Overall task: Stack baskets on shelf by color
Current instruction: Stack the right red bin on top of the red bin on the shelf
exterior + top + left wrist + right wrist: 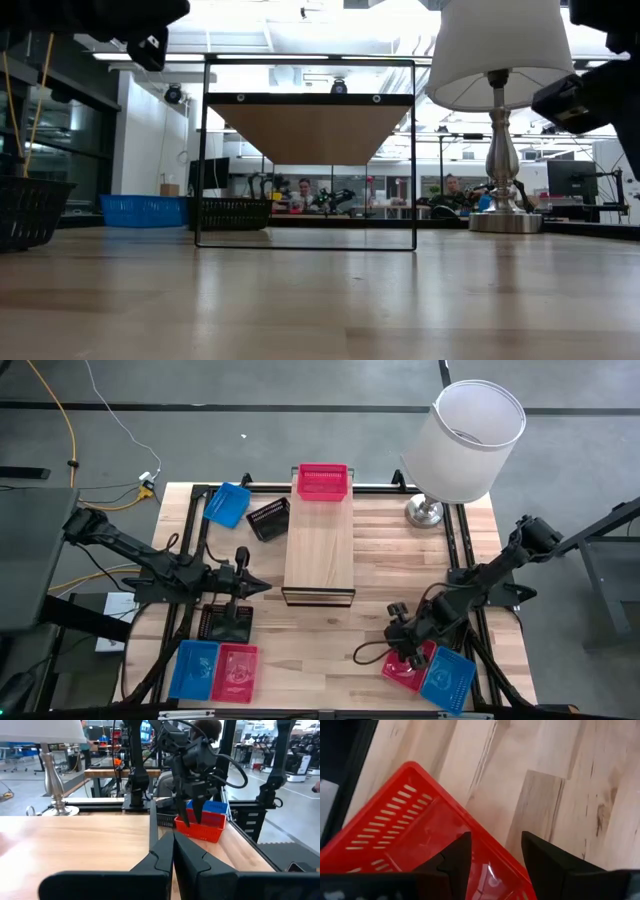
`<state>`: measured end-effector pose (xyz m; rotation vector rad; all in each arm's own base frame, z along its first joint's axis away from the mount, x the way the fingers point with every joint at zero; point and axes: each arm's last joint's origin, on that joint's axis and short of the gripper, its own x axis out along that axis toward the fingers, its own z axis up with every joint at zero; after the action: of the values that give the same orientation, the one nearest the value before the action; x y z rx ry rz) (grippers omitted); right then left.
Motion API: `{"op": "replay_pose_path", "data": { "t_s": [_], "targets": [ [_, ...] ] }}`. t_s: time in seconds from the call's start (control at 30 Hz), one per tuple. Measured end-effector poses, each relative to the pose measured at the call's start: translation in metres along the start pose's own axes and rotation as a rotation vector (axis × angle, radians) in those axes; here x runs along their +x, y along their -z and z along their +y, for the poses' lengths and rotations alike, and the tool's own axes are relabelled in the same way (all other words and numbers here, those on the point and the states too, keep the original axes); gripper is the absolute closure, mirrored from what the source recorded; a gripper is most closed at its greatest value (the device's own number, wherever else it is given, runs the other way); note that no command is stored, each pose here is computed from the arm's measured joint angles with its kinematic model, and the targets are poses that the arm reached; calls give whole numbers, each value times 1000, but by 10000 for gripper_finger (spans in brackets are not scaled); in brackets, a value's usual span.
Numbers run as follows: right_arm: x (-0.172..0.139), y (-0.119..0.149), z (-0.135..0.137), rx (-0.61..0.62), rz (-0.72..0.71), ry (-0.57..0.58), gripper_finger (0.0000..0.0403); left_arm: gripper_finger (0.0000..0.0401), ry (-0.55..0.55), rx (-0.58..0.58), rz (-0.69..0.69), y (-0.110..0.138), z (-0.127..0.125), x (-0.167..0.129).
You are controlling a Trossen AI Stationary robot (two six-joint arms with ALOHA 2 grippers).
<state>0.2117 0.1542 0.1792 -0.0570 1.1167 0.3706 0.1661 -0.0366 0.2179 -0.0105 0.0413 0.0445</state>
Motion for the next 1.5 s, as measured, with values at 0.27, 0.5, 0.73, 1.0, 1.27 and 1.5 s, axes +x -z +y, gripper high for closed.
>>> {"op": "replay_pose_path", "data": {
  "t_s": [0.27,0.5,0.73,1.0,1.27,1.5],
  "targets": [
    [12,5,-1,-25,71,16,242,400,-40,8,21,4,0,3],
    [16,6,-2,-46,87,20,291,400,-40,7,20,4,0,4],
    [3,-8,-1,-21,21,11,389,400,-42,8,20,4,0,4],
    [-47,-73,4,-17,-219,17,397,400,-43,6,15,3,0,4],
    [-127,-141,-17,-120,-526,206,401,400,-43,4,14,3,0,4],
    [-184,-163,-102,-29,-618,612,402,400,-40,-21,13,3,0,4]
  ]
}}
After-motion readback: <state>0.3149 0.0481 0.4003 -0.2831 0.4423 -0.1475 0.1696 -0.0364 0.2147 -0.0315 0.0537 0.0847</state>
